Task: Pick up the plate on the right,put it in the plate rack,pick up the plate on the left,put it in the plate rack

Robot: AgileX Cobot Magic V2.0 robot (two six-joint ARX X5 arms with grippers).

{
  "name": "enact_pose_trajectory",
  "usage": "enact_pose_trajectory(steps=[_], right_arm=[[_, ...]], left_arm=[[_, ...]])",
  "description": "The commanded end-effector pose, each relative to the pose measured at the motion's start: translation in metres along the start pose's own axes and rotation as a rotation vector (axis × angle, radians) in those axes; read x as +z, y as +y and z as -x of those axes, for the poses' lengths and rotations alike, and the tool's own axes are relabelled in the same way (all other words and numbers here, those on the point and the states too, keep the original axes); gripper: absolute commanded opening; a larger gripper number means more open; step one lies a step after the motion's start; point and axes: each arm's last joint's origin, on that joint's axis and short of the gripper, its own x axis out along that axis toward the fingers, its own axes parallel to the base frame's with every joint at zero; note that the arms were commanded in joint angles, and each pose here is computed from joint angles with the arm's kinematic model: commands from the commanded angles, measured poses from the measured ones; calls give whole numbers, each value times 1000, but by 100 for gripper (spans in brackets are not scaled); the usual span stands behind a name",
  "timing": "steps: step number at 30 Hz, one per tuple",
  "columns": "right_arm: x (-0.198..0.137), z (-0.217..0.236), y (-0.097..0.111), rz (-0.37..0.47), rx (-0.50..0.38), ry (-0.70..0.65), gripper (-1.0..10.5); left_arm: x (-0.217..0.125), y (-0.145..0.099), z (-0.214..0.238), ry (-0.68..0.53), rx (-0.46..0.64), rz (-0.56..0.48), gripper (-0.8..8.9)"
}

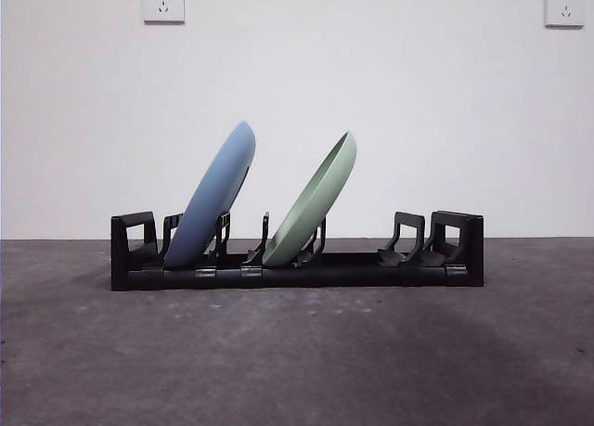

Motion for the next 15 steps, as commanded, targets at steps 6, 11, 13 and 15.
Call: enact_pose_trajectory(steps=[6,11,13,15], right_arm=[[-66,-11,4,-95,-58,59,1],[-95,-16,7,-110,-53,95,1],[-104,-18,8,-112,-50,126,1],[-105,-18,8,-110,-48,125,1]], left_arm=[[-3,0,-1,2,-1,7,-4],[-3,0,-1,2,-1,7,-4],[-3,0,-1,2,-1,7,-4],[-3,0,-1,3,-1,7,-4]])
